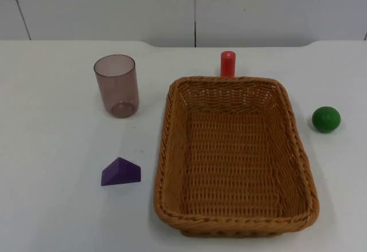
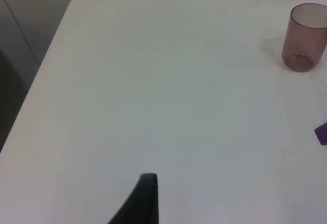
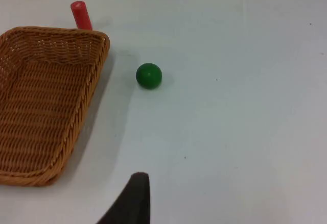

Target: Pick up the basket with the left hand and place the triangular block into the basket with the right hand.

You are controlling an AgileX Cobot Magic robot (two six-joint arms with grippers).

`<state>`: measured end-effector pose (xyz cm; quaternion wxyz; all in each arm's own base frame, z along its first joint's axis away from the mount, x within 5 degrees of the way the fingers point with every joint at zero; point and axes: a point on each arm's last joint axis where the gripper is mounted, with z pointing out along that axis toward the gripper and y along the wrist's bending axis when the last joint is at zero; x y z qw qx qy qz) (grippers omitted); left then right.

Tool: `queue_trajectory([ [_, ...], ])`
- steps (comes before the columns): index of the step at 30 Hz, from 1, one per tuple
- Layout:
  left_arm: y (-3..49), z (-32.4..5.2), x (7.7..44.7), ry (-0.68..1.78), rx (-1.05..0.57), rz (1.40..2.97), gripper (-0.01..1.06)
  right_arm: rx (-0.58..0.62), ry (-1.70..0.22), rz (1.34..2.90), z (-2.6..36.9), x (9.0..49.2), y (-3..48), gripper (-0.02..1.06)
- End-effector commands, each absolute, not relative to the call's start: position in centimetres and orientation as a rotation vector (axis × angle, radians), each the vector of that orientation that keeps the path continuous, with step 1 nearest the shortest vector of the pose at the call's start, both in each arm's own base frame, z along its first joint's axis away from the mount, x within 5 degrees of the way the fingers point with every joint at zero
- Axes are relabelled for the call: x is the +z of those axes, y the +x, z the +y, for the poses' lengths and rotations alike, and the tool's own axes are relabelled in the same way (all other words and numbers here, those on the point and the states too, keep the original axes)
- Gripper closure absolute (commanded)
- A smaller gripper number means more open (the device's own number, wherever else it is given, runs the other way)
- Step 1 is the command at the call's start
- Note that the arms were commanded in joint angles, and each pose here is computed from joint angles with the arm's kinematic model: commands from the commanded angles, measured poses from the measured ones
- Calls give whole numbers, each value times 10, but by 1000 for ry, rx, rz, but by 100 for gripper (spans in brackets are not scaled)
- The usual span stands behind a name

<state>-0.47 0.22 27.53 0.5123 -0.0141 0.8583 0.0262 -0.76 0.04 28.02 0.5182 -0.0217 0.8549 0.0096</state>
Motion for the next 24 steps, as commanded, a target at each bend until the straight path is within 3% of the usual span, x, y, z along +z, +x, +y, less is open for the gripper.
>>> queue_trajectory([
  [1,-5,3,274,-32,72,2065,0,21,-47,2044,0,280,-7,0],
  [8,-5,6,281,-161,45,2043,0,2,2,2013,-3,286,-9,0],
  [13,13,10,313,-168,84,2015,0,-9,5,1969,-4,319,1,0],
  [17,37,10,344,-202,43,1950,0,4,25,1957,-3,349,21,0],
  [24,95,8,383,-192,-4,2026,0,-21,22,1978,-2,397,80,0],
])
